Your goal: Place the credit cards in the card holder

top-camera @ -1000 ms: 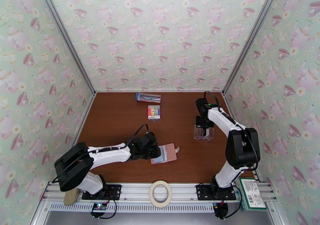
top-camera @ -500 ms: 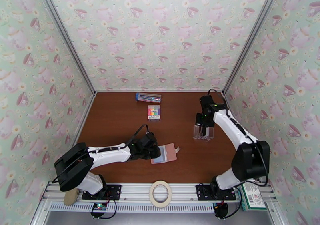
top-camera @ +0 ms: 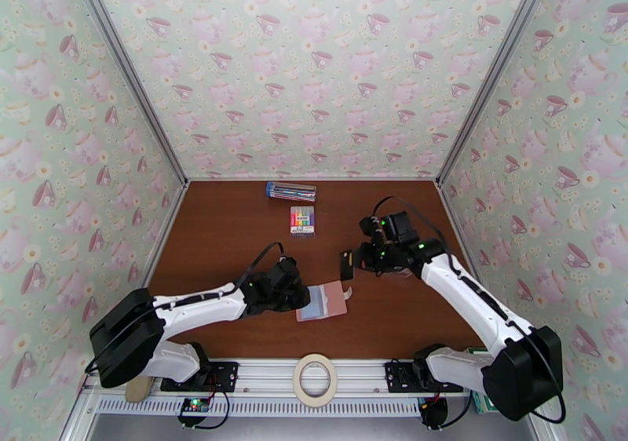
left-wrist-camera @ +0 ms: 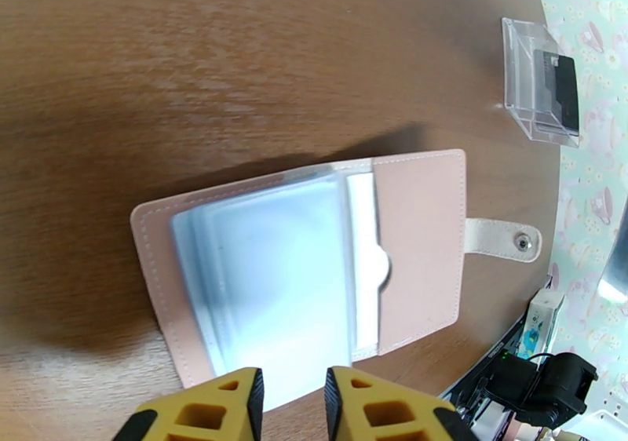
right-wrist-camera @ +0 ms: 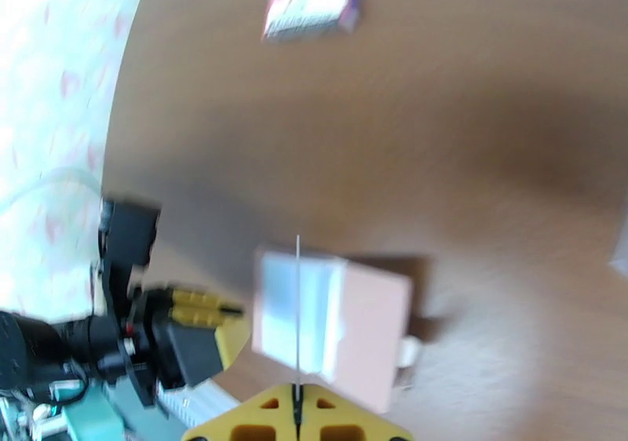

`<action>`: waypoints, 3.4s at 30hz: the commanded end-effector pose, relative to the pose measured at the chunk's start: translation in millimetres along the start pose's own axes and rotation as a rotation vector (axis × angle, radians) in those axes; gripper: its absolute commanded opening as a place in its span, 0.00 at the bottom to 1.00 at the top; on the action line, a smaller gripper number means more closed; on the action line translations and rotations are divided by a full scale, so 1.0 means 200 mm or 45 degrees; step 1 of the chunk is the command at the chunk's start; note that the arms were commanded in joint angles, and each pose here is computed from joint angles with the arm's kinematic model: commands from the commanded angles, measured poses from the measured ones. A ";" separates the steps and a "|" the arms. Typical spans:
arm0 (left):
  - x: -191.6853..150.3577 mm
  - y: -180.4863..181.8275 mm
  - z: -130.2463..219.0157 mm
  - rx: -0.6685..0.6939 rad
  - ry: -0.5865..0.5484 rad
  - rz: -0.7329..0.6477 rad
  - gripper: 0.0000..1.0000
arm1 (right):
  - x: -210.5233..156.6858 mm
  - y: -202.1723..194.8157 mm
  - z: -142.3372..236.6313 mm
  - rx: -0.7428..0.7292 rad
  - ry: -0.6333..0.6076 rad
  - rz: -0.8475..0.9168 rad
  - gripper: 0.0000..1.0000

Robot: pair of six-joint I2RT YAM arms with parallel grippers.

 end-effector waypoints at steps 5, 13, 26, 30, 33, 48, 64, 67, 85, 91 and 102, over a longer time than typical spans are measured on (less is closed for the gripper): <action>-0.01 0.05 -0.03 0.025 0.021 0.052 0.30 | -0.10 0.04 -0.20 0.166 0.069 -0.050 0.00; -0.02 0.06 -0.07 0.042 0.062 0.055 0.29 | -0.17 0.00 -0.36 0.157 0.136 -0.078 0.00; -0.01 0.10 -0.09 0.101 0.053 0.058 0.28 | -0.22 -0.10 -0.45 0.076 0.194 -0.065 0.00; -0.02 0.11 -0.09 0.118 0.047 0.052 0.28 | -0.22 -0.11 -0.46 0.058 0.201 -0.057 0.00; -0.01 0.11 -0.09 0.131 0.046 0.047 0.28 | -0.23 -0.12 -0.48 0.062 0.208 -0.067 0.00; -0.02 0.12 -0.14 0.147 0.063 0.048 0.28 | -0.26 -0.16 -0.53 0.062 0.233 -0.099 0.00; -0.02 0.14 -0.14 0.168 0.068 0.049 0.28 | -0.27 -0.19 -0.56 0.032 0.250 -0.111 0.00; -0.02 0.14 -0.14 0.170 0.069 0.050 0.27 | -0.28 -0.20 -0.56 0.018 0.263 -0.112 0.00; -0.03 0.15 -0.15 0.173 0.072 0.050 0.27 | -0.32 -0.23 -0.59 -0.005 0.315 -0.128 0.00; -0.02 0.14 -0.14 0.172 0.069 0.049 0.27 | -0.33 -0.24 -0.59 -0.002 0.327 -0.134 0.00; -0.02 0.14 -0.14 0.179 0.070 0.050 0.28 | -0.33 -0.24 -0.61 0.014 0.348 -0.142 0.00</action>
Point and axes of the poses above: each hand's point on the last joint's axis, 136 mm out from that joint toward the fingers, its own z axis back along the fingers, its own y axis along the line the jaws close on, x = y × z, the point moved 6 cm from there along z, back along the fingers, and after that the axes turned 7 degrees about z, right-handed, at the moved point
